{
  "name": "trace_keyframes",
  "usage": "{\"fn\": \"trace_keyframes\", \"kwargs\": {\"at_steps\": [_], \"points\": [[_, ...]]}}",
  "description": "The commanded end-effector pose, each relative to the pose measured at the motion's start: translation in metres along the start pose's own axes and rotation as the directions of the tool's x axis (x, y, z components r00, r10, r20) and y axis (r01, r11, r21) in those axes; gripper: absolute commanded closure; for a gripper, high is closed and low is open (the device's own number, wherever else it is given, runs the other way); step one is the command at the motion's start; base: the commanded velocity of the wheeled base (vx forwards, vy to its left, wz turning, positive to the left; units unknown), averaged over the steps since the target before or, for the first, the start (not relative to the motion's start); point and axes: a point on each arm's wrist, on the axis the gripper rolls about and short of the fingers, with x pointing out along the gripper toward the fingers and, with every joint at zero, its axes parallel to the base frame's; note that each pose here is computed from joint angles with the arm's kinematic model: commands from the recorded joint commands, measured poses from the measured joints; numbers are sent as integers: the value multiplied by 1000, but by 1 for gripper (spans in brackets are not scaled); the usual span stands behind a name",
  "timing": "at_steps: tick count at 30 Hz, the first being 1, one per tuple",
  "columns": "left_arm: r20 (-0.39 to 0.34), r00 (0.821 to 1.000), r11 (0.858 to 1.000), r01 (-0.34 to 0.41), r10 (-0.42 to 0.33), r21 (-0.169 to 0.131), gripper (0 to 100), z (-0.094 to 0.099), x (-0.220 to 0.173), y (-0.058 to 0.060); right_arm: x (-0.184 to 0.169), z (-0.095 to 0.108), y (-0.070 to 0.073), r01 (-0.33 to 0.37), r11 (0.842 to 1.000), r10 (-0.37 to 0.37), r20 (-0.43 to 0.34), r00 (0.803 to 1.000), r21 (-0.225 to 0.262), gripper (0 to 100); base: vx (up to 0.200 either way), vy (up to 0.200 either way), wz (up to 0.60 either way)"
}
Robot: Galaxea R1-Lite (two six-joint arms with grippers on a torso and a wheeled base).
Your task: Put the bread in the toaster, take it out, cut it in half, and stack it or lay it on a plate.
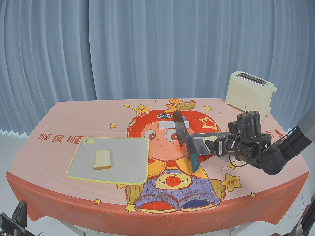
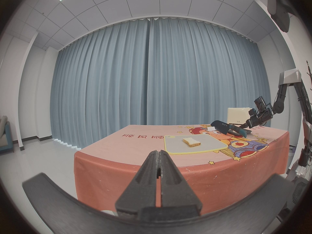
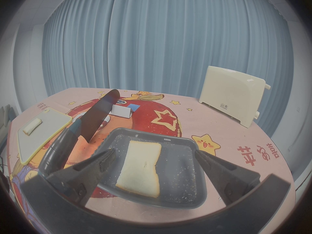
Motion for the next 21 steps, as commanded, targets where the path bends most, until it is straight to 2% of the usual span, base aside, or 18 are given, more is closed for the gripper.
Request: {"fn": "trace_keyframes", "kwargs": {"at_steps": [1,11,16,21], "points": [[-1,1000,1000,-1,1,0,100,-5,0,0,0,0,0,-1,1000,1,1,1000,0,0,0,0,0],[0,1000,1000,1,-1,-5,100,-5,0,0,-5,4,0,6,1000,-6,17,1000,3,0,0,0,0],[0,1000,1000,1,-1,-5,100,-5,0,0,-19,13,3,20,1000,-21,59,998,6,0,0,0,0],[0,1000,1000,-1,1,-5,100,-5,0,0,-35,20,3,6,1000,-7,99,995,12,0,0,0,0]]}}
